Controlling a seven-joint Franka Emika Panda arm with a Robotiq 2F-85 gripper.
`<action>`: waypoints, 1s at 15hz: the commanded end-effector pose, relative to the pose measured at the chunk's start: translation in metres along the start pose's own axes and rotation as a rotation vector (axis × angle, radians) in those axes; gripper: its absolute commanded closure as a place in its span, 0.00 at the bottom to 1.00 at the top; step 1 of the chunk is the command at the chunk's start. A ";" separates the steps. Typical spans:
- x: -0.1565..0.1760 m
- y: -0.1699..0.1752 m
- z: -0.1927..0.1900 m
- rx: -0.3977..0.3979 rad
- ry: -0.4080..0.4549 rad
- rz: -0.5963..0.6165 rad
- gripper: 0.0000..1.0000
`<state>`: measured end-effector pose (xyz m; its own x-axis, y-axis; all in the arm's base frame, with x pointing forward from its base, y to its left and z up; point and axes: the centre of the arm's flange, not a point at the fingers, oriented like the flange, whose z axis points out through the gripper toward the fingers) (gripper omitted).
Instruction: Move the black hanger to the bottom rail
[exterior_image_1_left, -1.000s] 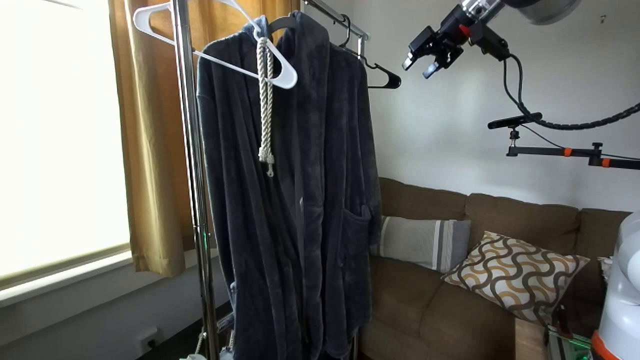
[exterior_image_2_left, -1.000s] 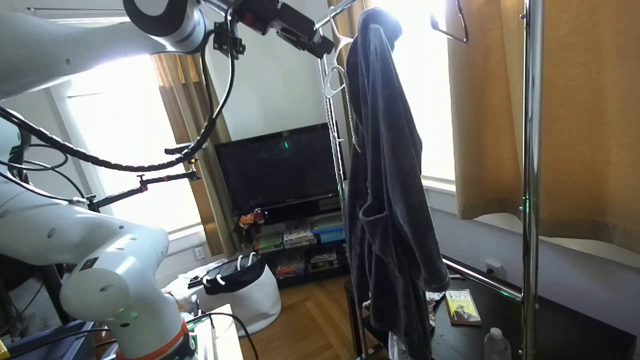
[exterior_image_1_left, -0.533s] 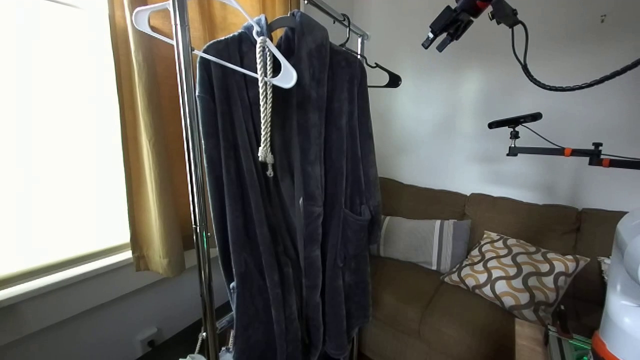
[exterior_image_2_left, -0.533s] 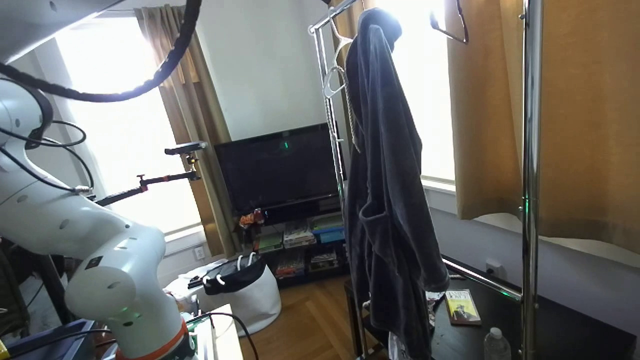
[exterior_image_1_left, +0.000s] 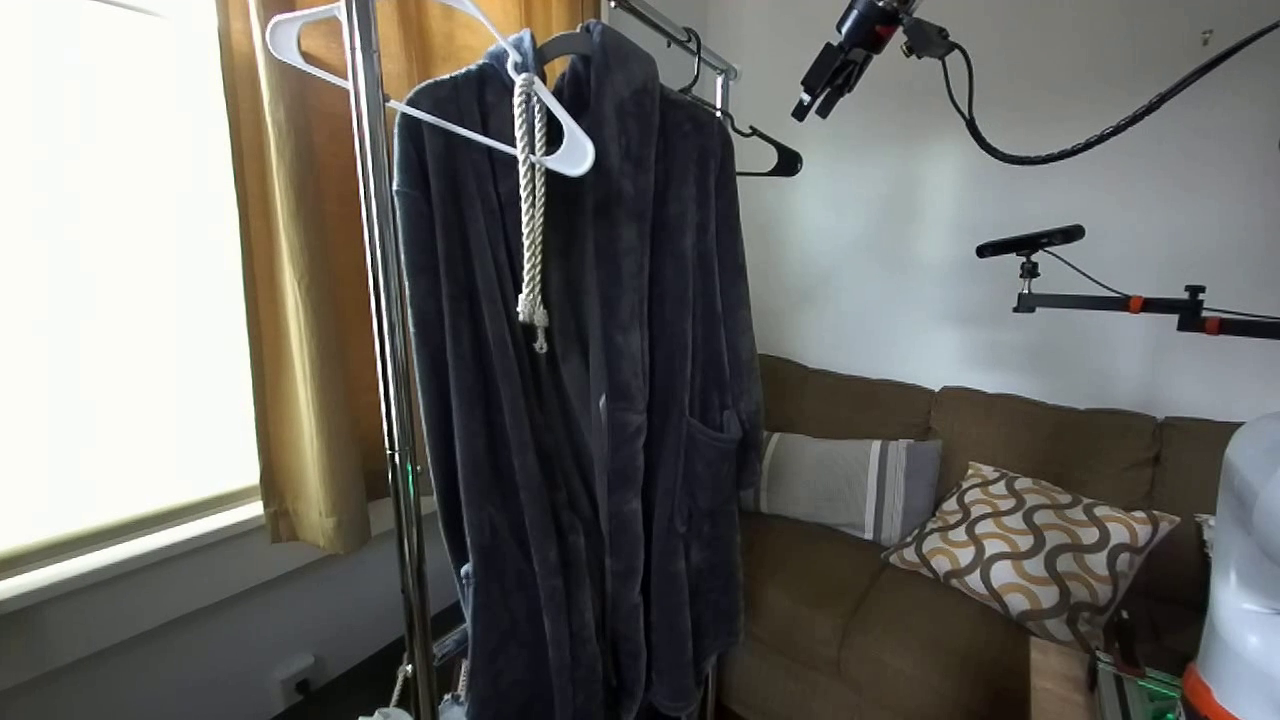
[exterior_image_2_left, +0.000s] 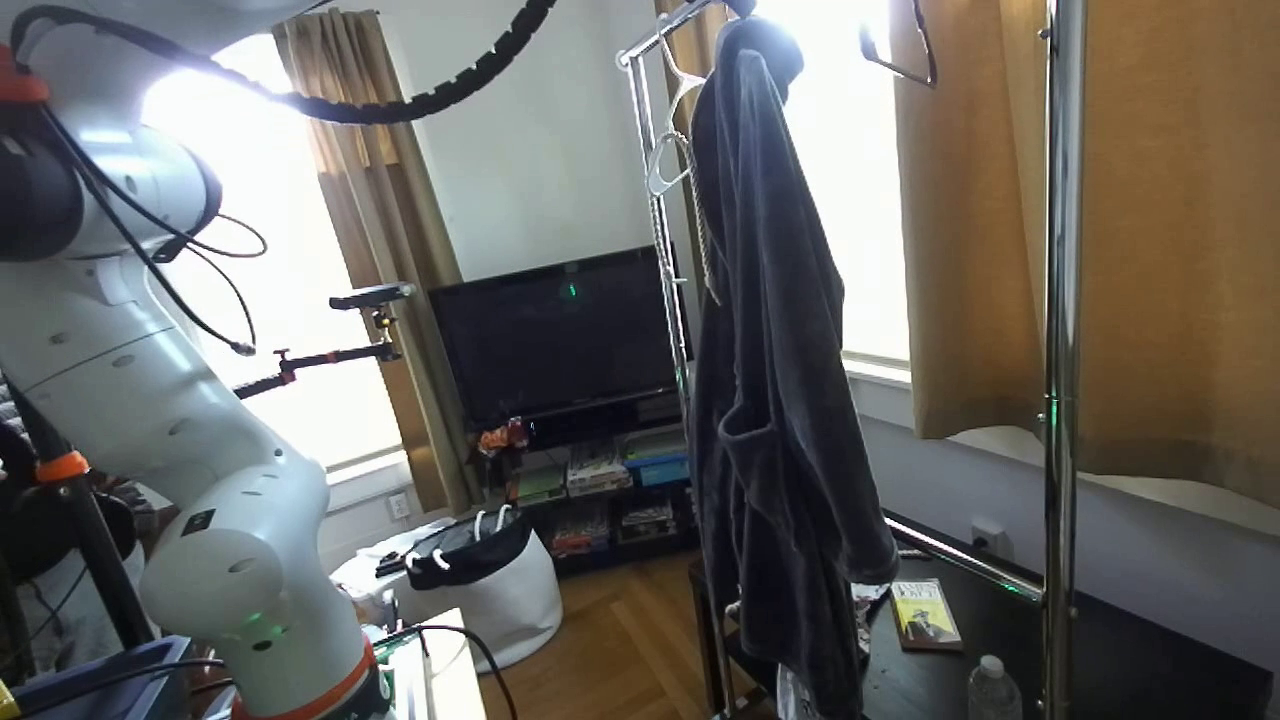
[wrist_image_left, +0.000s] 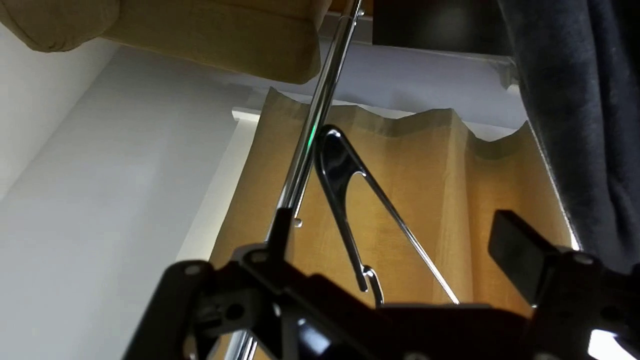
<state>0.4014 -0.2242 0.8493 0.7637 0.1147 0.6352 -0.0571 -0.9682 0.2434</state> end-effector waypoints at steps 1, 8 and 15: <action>0.001 0.001 -0.002 -0.002 0.004 -0.001 0.00; 0.017 0.052 0.007 0.038 -0.005 -0.085 0.00; 0.040 0.054 0.048 0.205 -0.008 -0.066 0.00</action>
<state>0.4370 -0.2755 0.8389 0.7622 0.1683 0.6251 0.0816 -0.9829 0.1651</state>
